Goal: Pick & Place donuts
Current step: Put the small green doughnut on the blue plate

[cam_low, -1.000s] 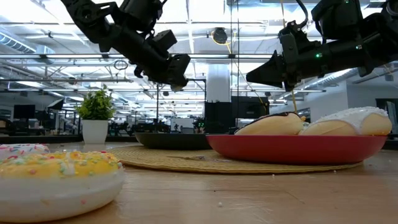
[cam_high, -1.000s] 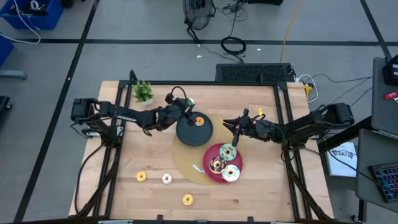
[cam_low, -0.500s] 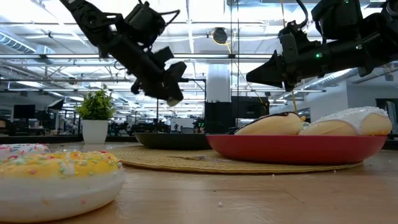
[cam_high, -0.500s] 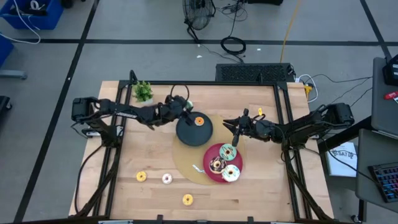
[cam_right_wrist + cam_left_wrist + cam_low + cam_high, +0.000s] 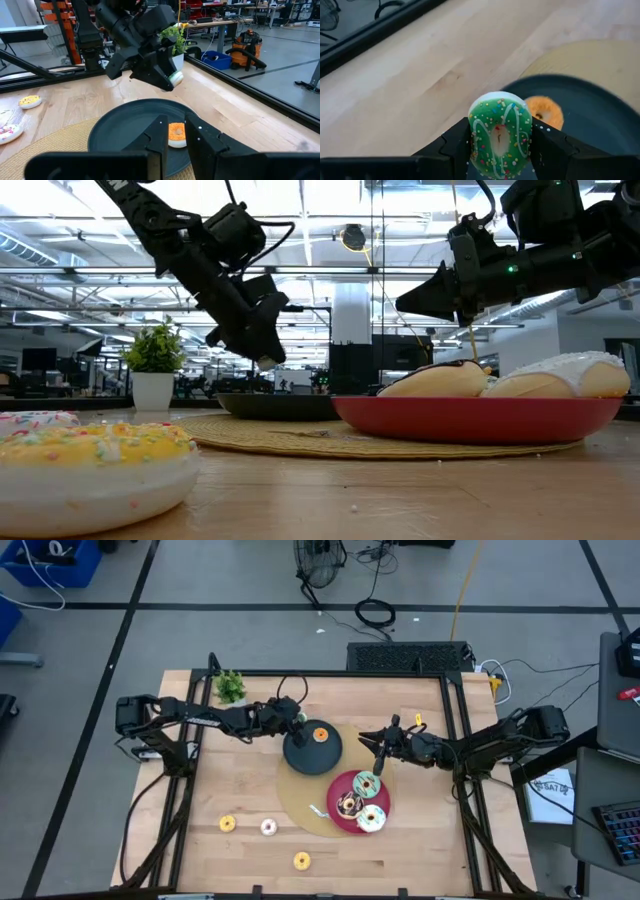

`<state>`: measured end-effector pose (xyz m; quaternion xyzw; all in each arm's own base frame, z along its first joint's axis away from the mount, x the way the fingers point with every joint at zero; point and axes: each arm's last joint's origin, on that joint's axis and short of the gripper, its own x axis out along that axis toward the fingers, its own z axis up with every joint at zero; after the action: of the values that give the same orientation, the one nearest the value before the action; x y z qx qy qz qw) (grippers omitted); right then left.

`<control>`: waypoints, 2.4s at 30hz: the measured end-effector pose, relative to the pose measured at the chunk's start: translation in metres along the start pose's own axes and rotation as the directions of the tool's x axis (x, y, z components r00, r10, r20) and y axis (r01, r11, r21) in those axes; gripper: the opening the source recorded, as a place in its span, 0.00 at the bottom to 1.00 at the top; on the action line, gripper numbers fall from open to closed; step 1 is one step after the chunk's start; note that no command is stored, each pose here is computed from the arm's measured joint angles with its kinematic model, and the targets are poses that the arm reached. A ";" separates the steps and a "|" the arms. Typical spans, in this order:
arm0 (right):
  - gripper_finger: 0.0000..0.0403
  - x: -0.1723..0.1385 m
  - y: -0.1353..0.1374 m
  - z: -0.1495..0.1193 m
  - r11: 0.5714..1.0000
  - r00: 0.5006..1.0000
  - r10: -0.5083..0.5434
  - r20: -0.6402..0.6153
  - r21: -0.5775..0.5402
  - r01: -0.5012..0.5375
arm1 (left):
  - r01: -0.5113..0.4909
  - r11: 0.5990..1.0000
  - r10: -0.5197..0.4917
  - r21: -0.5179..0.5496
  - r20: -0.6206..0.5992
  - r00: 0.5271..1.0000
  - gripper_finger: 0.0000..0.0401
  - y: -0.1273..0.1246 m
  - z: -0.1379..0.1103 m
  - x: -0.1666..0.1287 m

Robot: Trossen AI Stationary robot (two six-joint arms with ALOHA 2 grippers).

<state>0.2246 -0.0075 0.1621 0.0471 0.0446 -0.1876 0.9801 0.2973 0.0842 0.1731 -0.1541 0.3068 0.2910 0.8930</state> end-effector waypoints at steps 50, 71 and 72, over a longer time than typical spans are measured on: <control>0.14 0.000 0.000 -0.001 1.000 1.000 -0.003 -0.006 -0.003 0.003 | 0.015 0.992 0.028 0.122 -0.344 0.939 0.44 -0.027 0.006 0.046; 0.14 0.000 0.000 -0.001 1.000 1.000 -0.003 -0.006 -0.003 0.003 | 0.046 0.989 -0.007 0.141 -0.266 0.964 0.44 -0.031 0.013 0.048; 0.14 0.000 0.000 -0.001 1.000 1.000 -0.003 -0.007 -0.003 0.003 | 0.052 0.989 -0.013 0.139 -0.268 0.963 0.44 -0.032 0.013 0.048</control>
<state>0.2245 -0.0076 0.1615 0.0463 0.0481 -0.1887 0.9798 0.3535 0.0858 0.1556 -0.1317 0.4418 0.2301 0.8570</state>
